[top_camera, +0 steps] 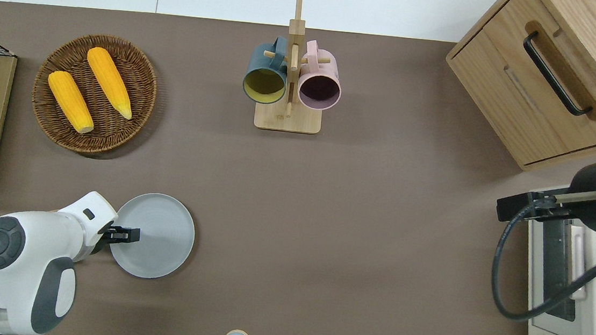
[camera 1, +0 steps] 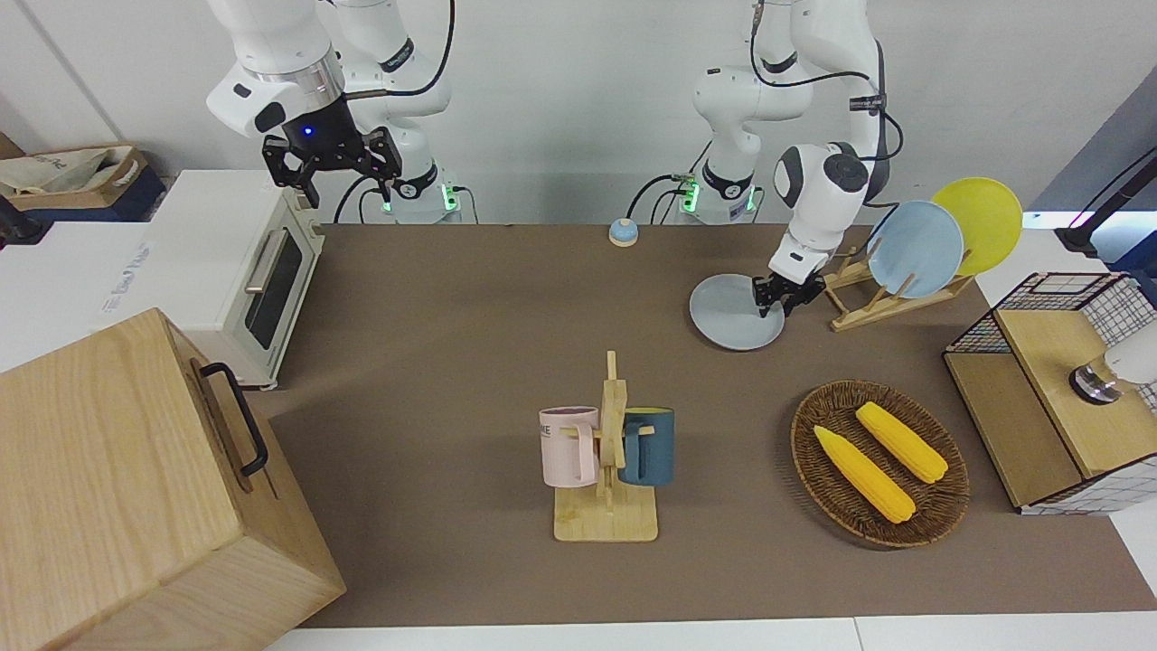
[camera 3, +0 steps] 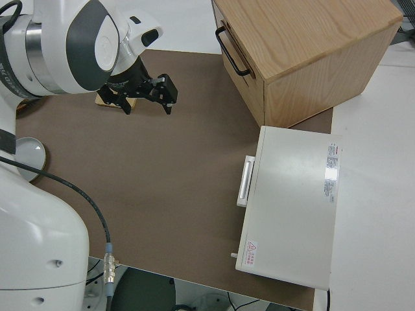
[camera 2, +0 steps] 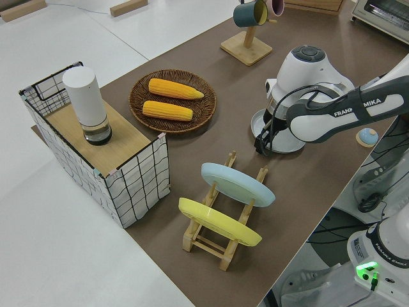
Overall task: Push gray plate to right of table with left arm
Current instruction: 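Lower the left gripper against the gray plate's rim, then push the gray plate with the left gripper across the table toward the toaster oven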
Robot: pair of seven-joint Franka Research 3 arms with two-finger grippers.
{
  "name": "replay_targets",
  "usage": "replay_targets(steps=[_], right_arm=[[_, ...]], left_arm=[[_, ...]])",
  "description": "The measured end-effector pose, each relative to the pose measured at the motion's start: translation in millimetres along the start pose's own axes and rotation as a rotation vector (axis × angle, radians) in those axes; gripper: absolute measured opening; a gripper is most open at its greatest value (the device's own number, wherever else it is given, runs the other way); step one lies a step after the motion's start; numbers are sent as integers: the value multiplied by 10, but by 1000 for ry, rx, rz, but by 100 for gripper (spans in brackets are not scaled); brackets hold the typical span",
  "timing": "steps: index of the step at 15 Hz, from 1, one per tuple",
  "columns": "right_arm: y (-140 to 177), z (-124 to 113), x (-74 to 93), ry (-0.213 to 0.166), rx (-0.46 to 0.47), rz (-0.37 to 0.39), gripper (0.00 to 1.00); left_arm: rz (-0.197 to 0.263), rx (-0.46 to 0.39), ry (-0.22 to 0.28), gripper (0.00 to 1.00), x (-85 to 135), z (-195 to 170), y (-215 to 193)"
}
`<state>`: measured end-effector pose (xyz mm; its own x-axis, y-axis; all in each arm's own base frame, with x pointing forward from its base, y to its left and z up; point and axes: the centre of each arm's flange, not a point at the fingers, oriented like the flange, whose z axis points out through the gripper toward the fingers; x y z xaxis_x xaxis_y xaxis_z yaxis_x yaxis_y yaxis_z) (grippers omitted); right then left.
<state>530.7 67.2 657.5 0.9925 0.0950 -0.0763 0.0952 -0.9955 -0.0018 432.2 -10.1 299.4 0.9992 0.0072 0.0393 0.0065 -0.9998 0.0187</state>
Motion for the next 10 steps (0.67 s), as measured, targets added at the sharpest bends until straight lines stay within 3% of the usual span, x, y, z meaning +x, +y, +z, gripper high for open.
replay_targets(steps=[3, 10], right_arm=[[0, 0, 0, 0, 0, 0, 99], [0, 0, 0, 0, 0, 0, 99]], left_arm=[[-2, -1, 4, 9, 3, -15, -8], [-21, -23, 7, 7, 3, -32, 50]])
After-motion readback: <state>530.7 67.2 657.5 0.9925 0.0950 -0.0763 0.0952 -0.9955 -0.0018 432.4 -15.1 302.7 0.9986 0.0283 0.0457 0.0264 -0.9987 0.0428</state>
